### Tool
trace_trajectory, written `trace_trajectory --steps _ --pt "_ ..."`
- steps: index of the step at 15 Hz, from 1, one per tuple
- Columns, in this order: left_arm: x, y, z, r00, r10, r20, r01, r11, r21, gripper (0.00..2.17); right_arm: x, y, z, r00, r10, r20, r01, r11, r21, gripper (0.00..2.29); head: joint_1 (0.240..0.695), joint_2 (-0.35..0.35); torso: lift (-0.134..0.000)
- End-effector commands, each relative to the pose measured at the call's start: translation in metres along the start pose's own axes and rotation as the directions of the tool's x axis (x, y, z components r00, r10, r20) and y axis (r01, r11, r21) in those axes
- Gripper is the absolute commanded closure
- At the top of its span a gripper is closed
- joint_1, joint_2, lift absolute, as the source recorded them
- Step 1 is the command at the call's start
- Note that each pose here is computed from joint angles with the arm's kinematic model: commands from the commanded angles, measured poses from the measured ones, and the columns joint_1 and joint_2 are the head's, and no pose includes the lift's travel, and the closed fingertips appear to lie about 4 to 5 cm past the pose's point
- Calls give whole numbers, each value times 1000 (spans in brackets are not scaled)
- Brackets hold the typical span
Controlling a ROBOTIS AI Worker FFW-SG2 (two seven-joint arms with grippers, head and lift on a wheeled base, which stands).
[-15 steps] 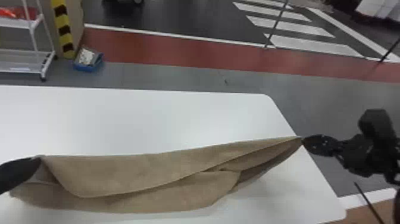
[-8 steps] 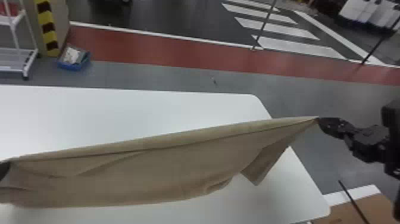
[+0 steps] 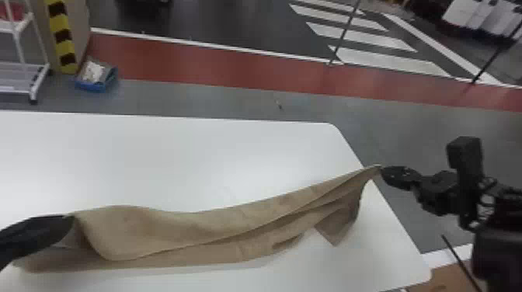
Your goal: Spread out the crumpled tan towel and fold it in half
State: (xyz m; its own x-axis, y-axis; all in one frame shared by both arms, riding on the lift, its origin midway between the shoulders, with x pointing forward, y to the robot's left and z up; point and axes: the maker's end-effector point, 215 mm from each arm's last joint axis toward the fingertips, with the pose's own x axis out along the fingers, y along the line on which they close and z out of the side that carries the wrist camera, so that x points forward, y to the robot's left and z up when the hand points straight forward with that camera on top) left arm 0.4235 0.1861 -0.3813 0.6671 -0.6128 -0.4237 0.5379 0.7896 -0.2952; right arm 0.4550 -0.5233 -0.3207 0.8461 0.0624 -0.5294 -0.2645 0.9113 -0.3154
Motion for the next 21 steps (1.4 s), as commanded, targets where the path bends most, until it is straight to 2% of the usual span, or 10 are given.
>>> trace_trajectory --steps 1,2,5,7,9,13,14,16,18,21 --pt "24 -10 14 1000 7 7 -7 1000 29 313 5 3 -5 1000 7 -16 -7 1000 19 1214 695 -350 -120" --pt "33 -10 25 1000 29 9 -30 998 60 174 4 4 -8 1000 9 -22 -9 1000 21 1214 695 -350 -120" --pt "61 12 22 990 139 -37 -134 983 124 161 6 5 -13 999 14 -29 -13 1000 25 1214 695 -350 -120" --pt "75 21 18 984 163 -67 -151 975 161 164 8 8 -17 999 20 -32 -19 999 34 1214 695 -350 -120" --pt "61 27 19 979 197 -58 -184 967 177 167 8 12 -22 999 27 -37 -26 999 35 1214 695 -350 -120" --pt "-15 21 48 965 254 59 -261 947 188 167 11 13 -29 999 30 -41 -29 999 36 1214 695 -350 -120" --pt "-27 11 39 973 226 51 -231 956 181 245 11 14 -30 999 31 -42 -29 999 38 1214 695 -350 -120" --pt "-34 -20 22 997 75 31 -78 988 137 302 15 15 -31 999 31 -41 -29 999 37 1214 695 -350 -120" --pt "-35 -48 10 998 -56 27 53 994 96 329 20 19 -30 998 37 -41 -36 999 39 1214 695 -350 -120" --pt "-18 -57 -8 995 -94 -17 95 992 82 329 21 21 -30 998 39 -43 -37 999 38 1214 695 -350 -120"
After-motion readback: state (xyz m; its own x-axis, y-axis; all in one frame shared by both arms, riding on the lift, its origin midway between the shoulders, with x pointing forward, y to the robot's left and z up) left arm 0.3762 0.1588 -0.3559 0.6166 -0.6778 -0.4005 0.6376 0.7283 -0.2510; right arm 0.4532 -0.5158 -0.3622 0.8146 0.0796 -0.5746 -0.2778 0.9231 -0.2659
